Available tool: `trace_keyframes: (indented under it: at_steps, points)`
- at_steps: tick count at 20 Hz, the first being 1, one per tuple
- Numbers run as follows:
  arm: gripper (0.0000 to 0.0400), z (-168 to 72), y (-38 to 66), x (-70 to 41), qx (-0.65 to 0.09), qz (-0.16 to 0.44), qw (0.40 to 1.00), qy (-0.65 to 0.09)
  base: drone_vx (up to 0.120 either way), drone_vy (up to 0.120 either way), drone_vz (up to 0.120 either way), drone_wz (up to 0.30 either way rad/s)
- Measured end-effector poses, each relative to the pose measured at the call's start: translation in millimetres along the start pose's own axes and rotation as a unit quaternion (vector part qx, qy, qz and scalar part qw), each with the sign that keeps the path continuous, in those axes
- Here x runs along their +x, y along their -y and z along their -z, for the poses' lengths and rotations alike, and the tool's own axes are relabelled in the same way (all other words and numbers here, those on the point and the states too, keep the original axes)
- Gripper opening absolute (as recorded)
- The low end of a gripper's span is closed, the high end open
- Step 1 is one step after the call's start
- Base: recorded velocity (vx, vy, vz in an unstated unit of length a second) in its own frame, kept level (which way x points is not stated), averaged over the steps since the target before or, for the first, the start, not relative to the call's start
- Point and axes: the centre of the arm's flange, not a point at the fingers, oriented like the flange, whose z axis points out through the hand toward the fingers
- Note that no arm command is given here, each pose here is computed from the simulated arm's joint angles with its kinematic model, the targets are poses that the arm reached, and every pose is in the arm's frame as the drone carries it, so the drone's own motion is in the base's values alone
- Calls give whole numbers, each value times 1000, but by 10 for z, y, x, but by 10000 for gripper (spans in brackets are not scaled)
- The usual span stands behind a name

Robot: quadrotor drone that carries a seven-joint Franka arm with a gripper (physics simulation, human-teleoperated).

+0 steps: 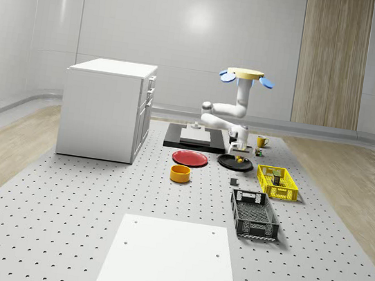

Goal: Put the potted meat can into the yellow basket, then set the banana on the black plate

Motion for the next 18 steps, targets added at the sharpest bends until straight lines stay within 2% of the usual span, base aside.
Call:
trace_keyframes:
  at_steps: [4, 8, 18]
  points:
    - [193, 0, 0, 0, 0, 0, 1000, 0, -120, 0, 0, 0]
    - [193, 0, 0, 0, 0, 0, 1000, 0, -120, -110, 0, 0]
    - [193, 0, 0, 0, 0, 0, 1000, 0, -120, 16, 0, 0]
